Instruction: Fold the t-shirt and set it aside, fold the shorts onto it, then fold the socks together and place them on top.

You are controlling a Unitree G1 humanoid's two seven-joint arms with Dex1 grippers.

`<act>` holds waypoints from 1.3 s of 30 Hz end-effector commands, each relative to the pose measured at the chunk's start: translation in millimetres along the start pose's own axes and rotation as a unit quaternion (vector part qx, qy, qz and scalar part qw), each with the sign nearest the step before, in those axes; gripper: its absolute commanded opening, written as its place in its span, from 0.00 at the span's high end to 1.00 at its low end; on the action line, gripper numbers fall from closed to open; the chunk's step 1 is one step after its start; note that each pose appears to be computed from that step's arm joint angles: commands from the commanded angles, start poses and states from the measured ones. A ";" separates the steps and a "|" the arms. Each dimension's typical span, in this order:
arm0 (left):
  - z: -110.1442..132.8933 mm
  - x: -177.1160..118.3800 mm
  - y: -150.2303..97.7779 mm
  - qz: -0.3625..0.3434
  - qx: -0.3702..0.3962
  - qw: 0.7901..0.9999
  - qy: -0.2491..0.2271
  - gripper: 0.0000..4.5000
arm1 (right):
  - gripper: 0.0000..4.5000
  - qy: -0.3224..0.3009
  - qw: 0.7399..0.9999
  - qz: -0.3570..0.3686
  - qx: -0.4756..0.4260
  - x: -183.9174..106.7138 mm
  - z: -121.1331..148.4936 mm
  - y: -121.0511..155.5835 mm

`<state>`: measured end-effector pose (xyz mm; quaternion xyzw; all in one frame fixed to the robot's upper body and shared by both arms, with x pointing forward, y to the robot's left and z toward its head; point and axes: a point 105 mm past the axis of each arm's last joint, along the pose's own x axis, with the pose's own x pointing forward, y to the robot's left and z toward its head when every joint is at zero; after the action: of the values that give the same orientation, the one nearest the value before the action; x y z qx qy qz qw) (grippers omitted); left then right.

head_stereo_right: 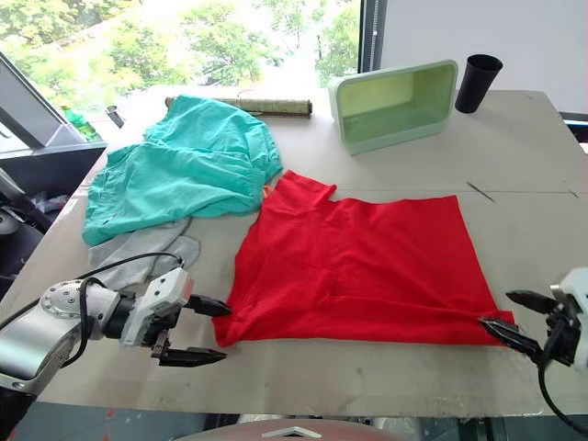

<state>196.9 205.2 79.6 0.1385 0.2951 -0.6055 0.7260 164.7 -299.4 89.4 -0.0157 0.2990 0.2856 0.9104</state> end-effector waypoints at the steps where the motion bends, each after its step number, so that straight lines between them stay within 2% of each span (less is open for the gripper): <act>1: -2.5 3.5 -3.7 0.000 0.004 1.000 0.010 0.01 | 0.00 0.012 1.000 -0.010 0.002 -5.8 -7.9 -0.4; 4: -4.3 3.8 -2.8 0.004 0.002 1.000 0.013 0.19 | 0.00 0.023 1.000 -0.004 0.010 -3.1 -15.7 3.2; 6: -6.2 3.7 -2.3 0.006 -0.001 1.000 0.016 0.40 | 0.00 0.022 1.000 -0.003 0.018 -1.3 -18.6 3.9; 7: -7.2 3.5 -2.2 0.007 -0.002 1.000 0.018 0.52 | 0.09 0.025 1.000 0.000 0.020 -0.7 -20.1 4.9; 9: -9.2 3.3 -2.1 0.008 -0.003 1.000 0.021 0.71 | 0.18 0.028 0.999 0.003 0.020 -0.3 -22.4 6.4; 11: -11.0 3.0 -2.1 0.009 -0.004 1.000 0.024 0.93 | 0.41 0.023 0.999 0.004 0.023 0.3 -22.3 6.9; 12: -11.6 3.0 -2.2 0.009 -0.005 1.000 0.026 1.00 | 0.51 0.022 0.999 0.004 0.024 0.5 -22.1 7.1; 16: -16.0 2.2 -3.3 0.008 -0.007 0.999 0.034 1.00 | 0.96 0.026 0.999 0.009 0.028 -0.5 -24.4 8.5; 17: -17.0 2.1 -4.3 0.006 -0.008 0.999 0.036 1.00 | 0.98 0.029 0.999 0.010 0.029 -1.0 -25.2 8.8; 28: -31.0 -0.6 -16.5 -0.021 -0.019 0.998 0.059 1.00 | 0.98 0.072 0.996 0.035 0.047 -12.4 -40.1 19.0; 33: -42.7 -8.1 -25.3 -0.043 -0.021 0.995 0.090 1.00 | 0.98 0.089 0.994 0.031 0.048 -18.9 -46.8 19.0; 39: -47.0 -15.0 -22.1 -0.038 -0.017 0.994 0.101 1.00 | 0.98 0.119 0.991 0.034 0.048 -33.3 -56.1 19.5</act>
<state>166.2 225.9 62.8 0.1674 0.3477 -0.6238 0.6796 110.6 -303.2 62.1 0.0110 0.4036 0.3034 0.8631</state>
